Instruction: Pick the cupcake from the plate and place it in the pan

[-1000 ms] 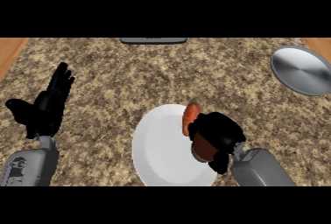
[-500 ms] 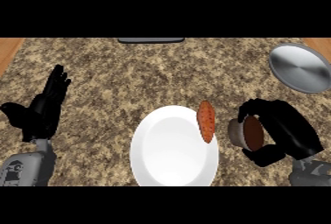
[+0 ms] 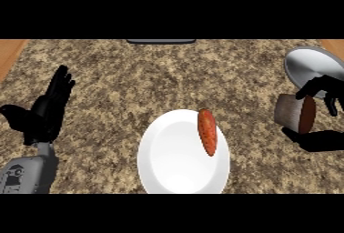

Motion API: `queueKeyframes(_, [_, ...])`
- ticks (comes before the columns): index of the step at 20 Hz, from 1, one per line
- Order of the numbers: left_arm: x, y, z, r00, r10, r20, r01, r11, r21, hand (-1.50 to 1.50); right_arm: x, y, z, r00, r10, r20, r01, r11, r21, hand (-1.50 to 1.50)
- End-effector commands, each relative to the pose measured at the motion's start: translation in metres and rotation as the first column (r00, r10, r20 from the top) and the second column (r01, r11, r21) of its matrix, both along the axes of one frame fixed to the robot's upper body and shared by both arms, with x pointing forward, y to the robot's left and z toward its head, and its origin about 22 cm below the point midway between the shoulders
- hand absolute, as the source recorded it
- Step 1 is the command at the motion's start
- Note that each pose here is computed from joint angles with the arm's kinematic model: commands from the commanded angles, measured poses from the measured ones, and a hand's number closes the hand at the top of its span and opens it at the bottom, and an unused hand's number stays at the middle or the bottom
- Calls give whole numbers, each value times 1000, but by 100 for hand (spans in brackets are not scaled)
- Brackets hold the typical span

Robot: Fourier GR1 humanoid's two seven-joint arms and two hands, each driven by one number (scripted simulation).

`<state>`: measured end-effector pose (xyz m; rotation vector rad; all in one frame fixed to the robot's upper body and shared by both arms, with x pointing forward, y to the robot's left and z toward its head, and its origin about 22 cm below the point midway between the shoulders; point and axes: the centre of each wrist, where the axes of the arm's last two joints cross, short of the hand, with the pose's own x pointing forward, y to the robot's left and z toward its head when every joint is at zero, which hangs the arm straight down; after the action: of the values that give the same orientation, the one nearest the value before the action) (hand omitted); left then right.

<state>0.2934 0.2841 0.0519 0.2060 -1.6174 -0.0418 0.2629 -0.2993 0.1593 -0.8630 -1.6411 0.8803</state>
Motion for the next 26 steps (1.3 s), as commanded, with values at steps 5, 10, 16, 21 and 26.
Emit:
queueKeyframes(5, [2, -17, -8, 1000, -31, 2, 31, 999, 16, 0, 53, -76, 26, 992, -121, 20, 110, 951, 290, 150])
queueKeyframes(10, [10, -17, 5, 999, -38, 18, 37, 999, 14, 0, 74, -134, 8, 974, -222, 46, 209, 959, 193, 150])
queueKeyframes(16, [7, -39, -1, 997, -77, 22, 77, 997, 1, 0, 92, -159, -13, 948, -303, 96, 299, 952, 58, 150])
queueKeyframes(21, [22, -36, 14, 995, -91, 33, 91, 996, -13, 0, 94, -180, -17, 914, -382, 134, 380, 924, 44, 150])
queueKeyframes(26, [22, -42, 18, 993, -102, 56, 102, 995, 3, 0, 91, -189, -39, 909, -402, 108, 396, 915, 74, 150])
